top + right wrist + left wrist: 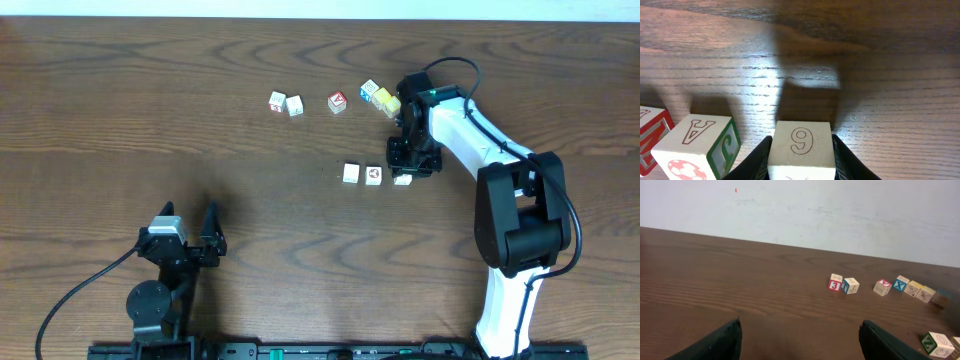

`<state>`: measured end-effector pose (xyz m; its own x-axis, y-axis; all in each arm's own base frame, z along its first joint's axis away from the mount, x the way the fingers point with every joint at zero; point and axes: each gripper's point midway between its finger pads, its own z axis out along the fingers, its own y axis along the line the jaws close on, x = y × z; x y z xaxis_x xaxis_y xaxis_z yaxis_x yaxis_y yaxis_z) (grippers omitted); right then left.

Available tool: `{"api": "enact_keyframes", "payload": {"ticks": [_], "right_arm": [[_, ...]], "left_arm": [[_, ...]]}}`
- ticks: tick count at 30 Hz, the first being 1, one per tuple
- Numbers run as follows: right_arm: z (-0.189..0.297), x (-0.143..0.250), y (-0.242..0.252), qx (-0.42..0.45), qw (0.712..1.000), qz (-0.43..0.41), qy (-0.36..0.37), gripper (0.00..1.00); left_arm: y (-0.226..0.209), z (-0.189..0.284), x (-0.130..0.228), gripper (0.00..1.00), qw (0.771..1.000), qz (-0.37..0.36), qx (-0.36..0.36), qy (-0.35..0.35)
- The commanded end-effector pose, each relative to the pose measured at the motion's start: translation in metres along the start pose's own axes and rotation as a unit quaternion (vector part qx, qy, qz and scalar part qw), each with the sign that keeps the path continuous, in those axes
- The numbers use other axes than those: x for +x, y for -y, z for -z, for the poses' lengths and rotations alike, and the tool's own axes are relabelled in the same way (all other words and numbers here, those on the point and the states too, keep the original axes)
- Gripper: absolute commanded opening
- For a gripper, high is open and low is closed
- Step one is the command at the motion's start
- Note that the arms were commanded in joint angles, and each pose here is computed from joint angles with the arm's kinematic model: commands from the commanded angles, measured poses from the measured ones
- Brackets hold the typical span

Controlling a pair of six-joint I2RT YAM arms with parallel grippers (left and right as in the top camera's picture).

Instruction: Lift 3 blocks

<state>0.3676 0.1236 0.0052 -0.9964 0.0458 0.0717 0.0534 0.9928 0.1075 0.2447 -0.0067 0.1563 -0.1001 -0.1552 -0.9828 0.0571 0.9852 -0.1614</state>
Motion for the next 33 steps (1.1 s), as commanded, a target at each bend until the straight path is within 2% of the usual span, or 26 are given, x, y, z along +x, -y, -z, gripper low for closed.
{"api": "enact_keyframes", "payload": {"ticks": [1, 14, 21, 24, 26, 33], "right_arm": [[0.007, 0.001, -0.006, -0.009, 1.000, 0.018, 0.006, 0.32], [0.007, 0.000, 0.000, 0.009, 1.000, 0.026, 0.010, 0.41], [0.014, -0.003, -0.001, 0.006, 1.000, 0.025, 0.011, 0.54], [0.026, -0.009, -0.006, -0.008, 1.000, 0.023, 0.017, 0.59], [0.037, -0.015, -0.008, -0.015, 0.999, 0.020, 0.023, 0.68], [0.087, -0.037, 0.003, -0.023, 0.998, -0.005, 0.051, 0.72]], "left_arm": [[0.000, -0.001, 0.016, 0.75, 1.000, 0.007, 0.006, -0.025], [0.000, -0.001, 0.016, 0.75, 1.000, 0.007, 0.006, -0.025], [0.000, -0.001, 0.016, 0.75, 1.000, 0.007, 0.006, -0.025], [0.000, -0.001, 0.016, 0.75, 1.000, 0.007, 0.006, -0.025], [0.000, -0.001, 0.016, 0.75, 1.000, 0.007, 0.006, -0.025], [0.000, -0.001, 0.016, 0.75, 1.000, 0.007, 0.006, -0.025]]}}
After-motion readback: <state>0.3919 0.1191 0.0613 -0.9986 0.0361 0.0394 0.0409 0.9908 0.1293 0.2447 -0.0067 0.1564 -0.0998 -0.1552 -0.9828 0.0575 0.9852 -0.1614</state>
